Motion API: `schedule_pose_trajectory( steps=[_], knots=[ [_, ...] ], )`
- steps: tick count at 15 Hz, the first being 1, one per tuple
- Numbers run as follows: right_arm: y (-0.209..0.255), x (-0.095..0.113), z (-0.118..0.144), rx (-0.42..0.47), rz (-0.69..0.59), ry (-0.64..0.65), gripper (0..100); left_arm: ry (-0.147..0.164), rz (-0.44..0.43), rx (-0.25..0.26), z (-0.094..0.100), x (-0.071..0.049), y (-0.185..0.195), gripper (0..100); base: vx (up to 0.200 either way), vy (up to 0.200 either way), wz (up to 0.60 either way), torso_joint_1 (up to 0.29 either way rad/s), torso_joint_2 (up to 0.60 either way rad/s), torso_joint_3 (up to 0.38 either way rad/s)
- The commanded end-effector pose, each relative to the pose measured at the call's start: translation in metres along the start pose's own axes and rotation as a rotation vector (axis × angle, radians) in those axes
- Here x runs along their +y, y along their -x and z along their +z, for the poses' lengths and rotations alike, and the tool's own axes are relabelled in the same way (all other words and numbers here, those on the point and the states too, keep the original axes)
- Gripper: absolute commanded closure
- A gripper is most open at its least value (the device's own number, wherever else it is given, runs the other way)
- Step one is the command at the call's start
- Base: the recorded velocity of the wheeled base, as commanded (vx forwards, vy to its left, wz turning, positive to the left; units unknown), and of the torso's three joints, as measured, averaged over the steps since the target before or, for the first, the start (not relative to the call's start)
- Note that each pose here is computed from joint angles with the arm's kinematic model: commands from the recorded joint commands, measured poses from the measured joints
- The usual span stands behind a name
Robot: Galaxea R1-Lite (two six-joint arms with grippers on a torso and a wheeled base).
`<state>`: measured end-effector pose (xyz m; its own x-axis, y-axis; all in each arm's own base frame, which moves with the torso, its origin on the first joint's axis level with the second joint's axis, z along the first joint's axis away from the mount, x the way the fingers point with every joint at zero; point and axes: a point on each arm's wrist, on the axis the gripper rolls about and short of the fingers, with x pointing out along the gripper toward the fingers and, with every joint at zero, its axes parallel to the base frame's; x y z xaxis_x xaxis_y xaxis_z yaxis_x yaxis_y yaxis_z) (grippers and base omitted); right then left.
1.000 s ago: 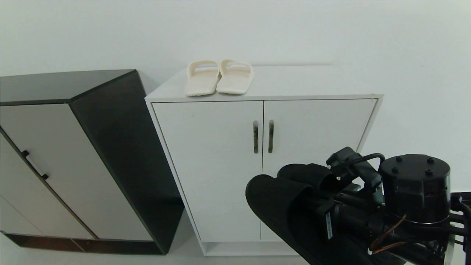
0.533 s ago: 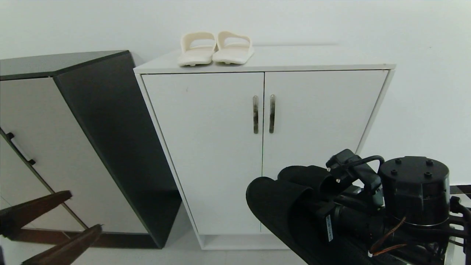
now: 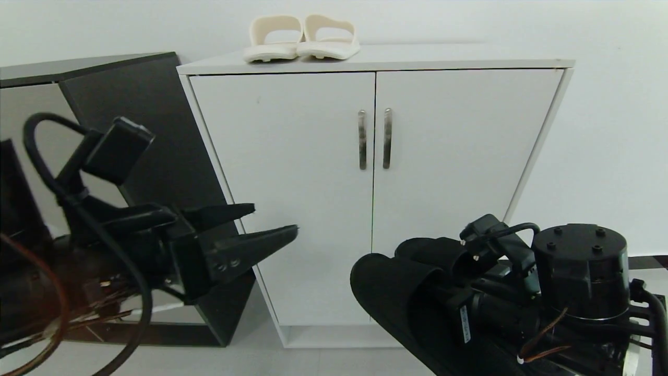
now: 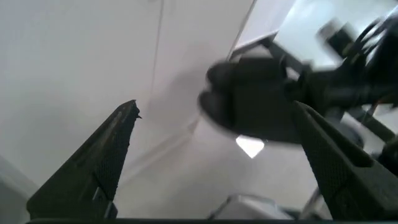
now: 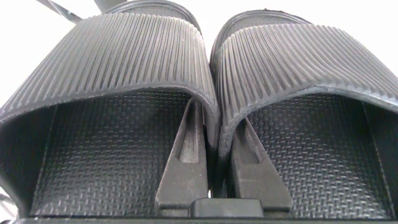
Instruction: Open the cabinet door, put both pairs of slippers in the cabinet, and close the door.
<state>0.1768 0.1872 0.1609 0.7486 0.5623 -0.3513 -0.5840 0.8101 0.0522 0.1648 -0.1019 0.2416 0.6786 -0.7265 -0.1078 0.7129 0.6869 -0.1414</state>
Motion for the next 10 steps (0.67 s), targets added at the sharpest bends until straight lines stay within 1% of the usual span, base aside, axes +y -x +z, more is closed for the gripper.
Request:
schedule_pose_trajectory(
  steps=[1, 2, 3, 4, 6, 7, 8, 9, 10],
  knots=[
    [-0.001, 0.000, -0.001, 0.004, 0.001, 0.001, 100, -0.006, -0.091, 0.015, 0.017, -0.019, -0.060, 0, 0.000, 0.000, 0.00, 0.000, 0.00, 0.000],
    [-0.001, 0.000, 0.000, 0.000, 0.000, 0.001, 100, -0.013, -0.128, -0.004, 0.025, -0.028, -0.070, 0, 0.000, 0.000, 0.00, 0.000, 0.00, 0.000],
    [-0.001, 0.000, 0.000, -0.002, 0.004, 0.002, 100, -0.017, -0.146, -0.015, 0.031, -0.032, -0.076, 0, 0.000, 0.000, 0.00, 0.000, 0.00, 0.000],
    [-0.001, 0.001, 0.000, -0.009, 0.008, 0.000, 100, -0.017, -0.165, -0.020, 0.039, -0.035, -0.095, 0, 0.000, 0.000, 0.00, 0.000, 0.00, 0.000],
    [0.001, 0.001, -0.005, -0.012, 0.067, 0.001, 100, -0.013, -0.196, -0.017, 0.043, -0.034, -0.122, 0, 0.000, 0.000, 0.00, 0.000, 0.00, 0.000],
    [0.001, 0.001, -0.006, -0.020, 0.088, -0.002, 100, -0.005, -0.219, -0.013, 0.043, -0.034, -0.131, 0, 0.000, 0.000, 0.00, 0.000, 0.00, 0.000],
    [0.002, 0.001, -0.008, -0.033, 0.113, -0.005, 100, 0.031, -0.281, -0.010, 0.048, -0.037, -0.144, 0, 0.000, 0.000, 0.00, 0.000, 0.00, 0.000],
    [0.002, 0.000, -0.009, -0.040, 0.121, -0.004, 100, 0.072, -0.335, -0.006, 0.053, -0.039, -0.149, 0, 0.000, 0.000, 0.00, 0.000, 0.00, 0.000],
    [0.001, 0.001, -0.009, -0.040, 0.124, -0.004, 100, 0.096, -0.397, 0.008, 0.056, -0.040, -0.153, 0, 0.000, 0.000, 0.00, 0.000, 0.00, 0.000]
  ],
)
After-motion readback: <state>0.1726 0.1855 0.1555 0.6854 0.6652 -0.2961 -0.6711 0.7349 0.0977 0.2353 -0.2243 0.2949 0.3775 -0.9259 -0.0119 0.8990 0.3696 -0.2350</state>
